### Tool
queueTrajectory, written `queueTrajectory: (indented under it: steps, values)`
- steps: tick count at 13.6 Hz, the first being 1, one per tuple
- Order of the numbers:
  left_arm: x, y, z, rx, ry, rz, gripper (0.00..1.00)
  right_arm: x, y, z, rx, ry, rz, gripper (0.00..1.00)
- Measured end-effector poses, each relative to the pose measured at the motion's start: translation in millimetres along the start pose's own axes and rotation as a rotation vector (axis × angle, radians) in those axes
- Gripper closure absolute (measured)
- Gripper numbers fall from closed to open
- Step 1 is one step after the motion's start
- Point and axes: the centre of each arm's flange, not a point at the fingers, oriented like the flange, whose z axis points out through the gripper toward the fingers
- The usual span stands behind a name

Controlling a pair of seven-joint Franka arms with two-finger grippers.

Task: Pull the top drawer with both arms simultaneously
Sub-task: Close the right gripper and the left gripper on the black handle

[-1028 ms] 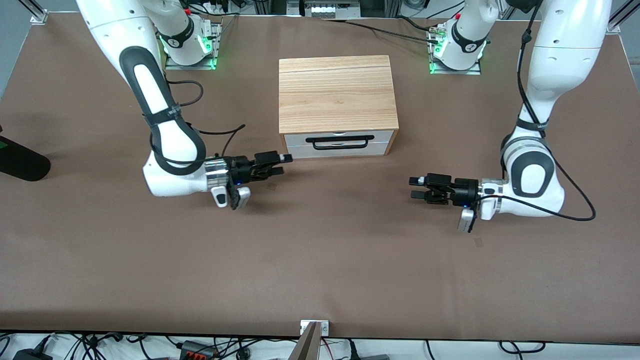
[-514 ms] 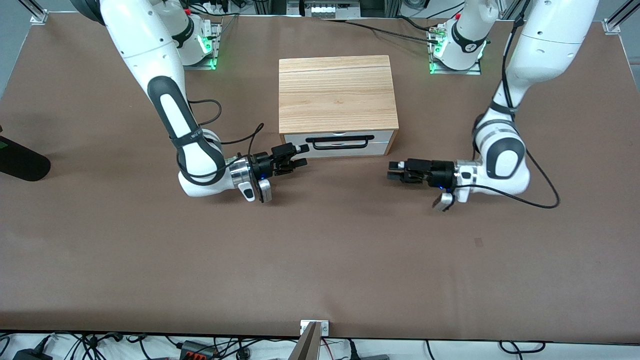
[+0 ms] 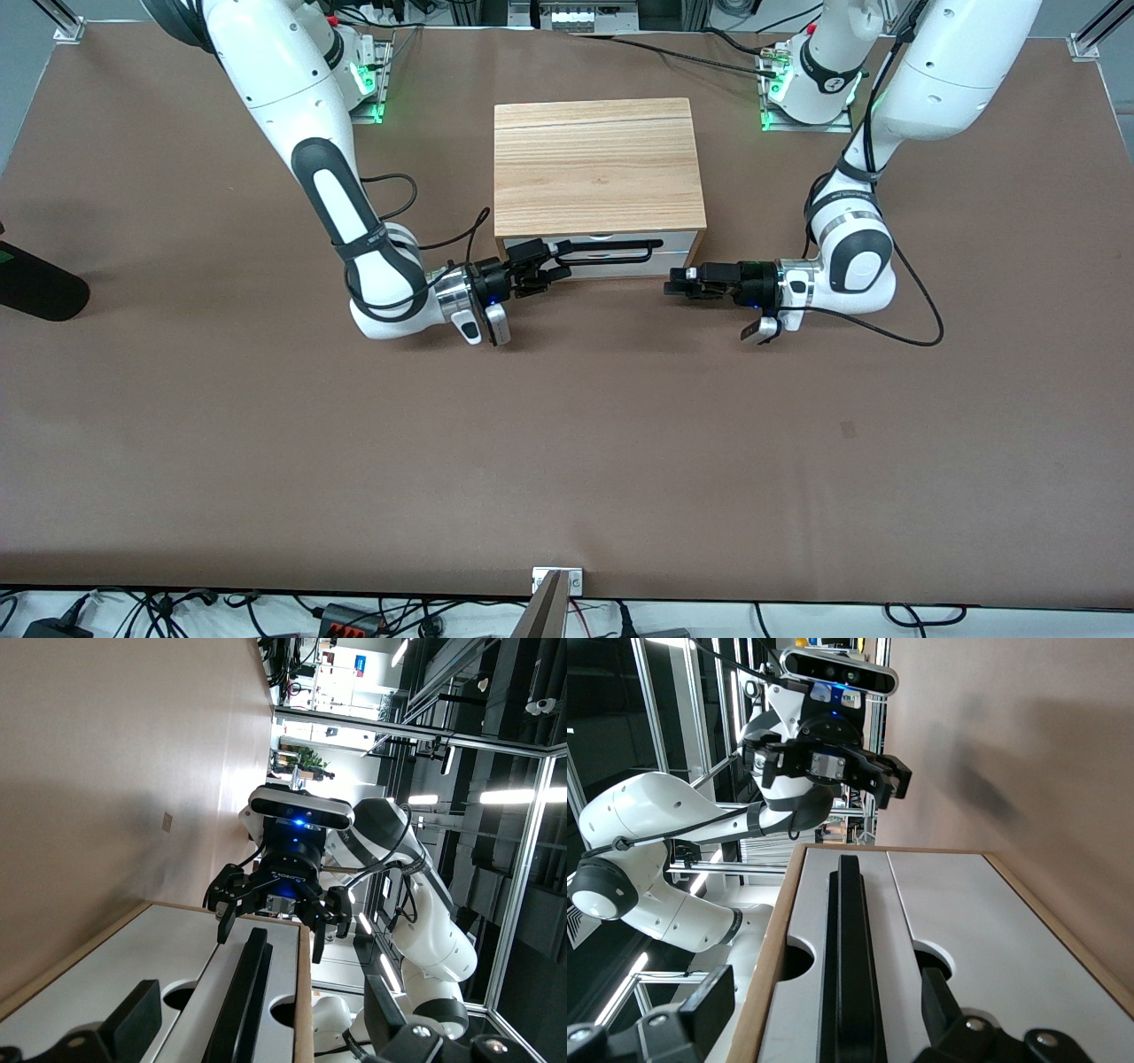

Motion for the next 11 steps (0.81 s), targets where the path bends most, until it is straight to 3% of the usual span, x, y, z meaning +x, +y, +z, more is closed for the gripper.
queueTrajectory:
  steps: [2, 3, 4, 5, 6, 7, 8, 10, 11]
  values:
    - [-15.4, -10.4, 13.4, -0.039, 0.024, -0.029, 0.01, -1.5, 2.5, -0.5, -0.002, 0.000, -0.008, 0.25]
    - [-24.0, -15.2, 22.3, -0.059, 0.034, -0.033, 0.03, -2.3, 4.1, -1.3, -0.003, 0.001, -0.014, 0.26]
    - [-31.7, -19.2, 29.4, -0.071, 0.038, -0.038, 0.03, -3.5, 5.7, -1.7, -0.004, 0.001, -0.015, 0.37]
    - [-37.0, -22.1, 33.3, -0.076, 0.038, -0.042, 0.13, -4.4, 6.8, -1.7, -0.004, 0.001, -0.014, 0.48]
    - [-39.4, -23.7, 34.2, -0.076, 0.038, -0.042, 0.22, -4.8, 7.4, -1.8, -0.005, 0.001, -0.013, 0.53]
    - [-40.3, -24.6, 33.9, -0.076, 0.039, -0.043, 0.22, -4.8, 7.5, -2.0, -0.005, 0.002, -0.014, 0.53]
    - [-41.4, -25.7, 33.3, -0.075, 0.040, -0.045, 0.28, -4.7, 7.6, -2.1, -0.006, 0.002, -0.014, 0.61]
    - [-44.3, -28.6, 32.0, -0.073, 0.041, -0.050, 0.54, -5.0, 8.2, -2.2, -0.007, 0.003, -0.013, 0.65]
    - [-45.7, -29.9, 31.7, -0.072, 0.041, -0.051, 0.61, -5.4, 9.1, -2.2, -0.008, 0.003, -0.012, 0.73]
